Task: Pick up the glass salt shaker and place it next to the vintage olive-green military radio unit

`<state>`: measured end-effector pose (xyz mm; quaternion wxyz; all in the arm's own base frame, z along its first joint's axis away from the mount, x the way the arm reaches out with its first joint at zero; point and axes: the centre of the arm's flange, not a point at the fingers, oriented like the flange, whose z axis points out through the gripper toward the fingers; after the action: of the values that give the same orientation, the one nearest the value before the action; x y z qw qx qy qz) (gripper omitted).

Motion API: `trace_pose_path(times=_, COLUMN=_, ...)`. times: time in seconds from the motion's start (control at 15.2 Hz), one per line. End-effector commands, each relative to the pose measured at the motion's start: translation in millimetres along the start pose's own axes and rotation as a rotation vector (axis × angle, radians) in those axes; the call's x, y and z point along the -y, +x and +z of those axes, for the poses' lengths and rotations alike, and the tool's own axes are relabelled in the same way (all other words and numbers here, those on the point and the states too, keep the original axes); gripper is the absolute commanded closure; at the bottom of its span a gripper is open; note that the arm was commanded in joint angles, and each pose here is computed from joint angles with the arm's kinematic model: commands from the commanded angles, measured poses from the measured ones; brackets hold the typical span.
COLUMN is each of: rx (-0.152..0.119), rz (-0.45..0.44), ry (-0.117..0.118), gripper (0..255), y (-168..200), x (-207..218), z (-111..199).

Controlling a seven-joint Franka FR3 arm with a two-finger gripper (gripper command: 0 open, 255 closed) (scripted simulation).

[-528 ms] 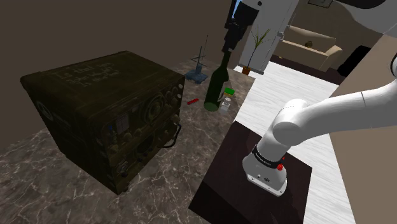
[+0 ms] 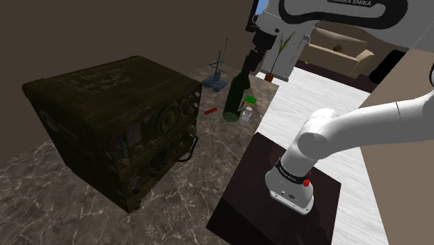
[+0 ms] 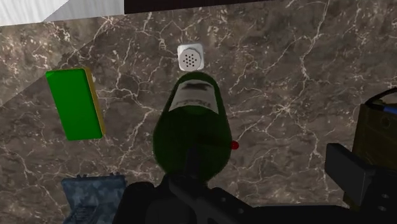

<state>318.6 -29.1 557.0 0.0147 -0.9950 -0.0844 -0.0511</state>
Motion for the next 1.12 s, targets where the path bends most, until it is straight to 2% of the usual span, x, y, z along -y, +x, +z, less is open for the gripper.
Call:
trace_pose_path(times=0.0, rx=0.019, rz=-0.007, ry=-0.002, gripper=0, y=-4.1, x=-9.9, z=23.2)
trace_pose_path(times=0.66, rx=0.114, rz=-0.038, ry=-0.012, gripper=0, y=-34.2, x=-54.9, z=139.1)
trace_pose_path(times=1.06, rx=0.119, rz=-0.040, ry=-0.013, gripper=0, y=-39.3, x=-57.7, z=171.4)
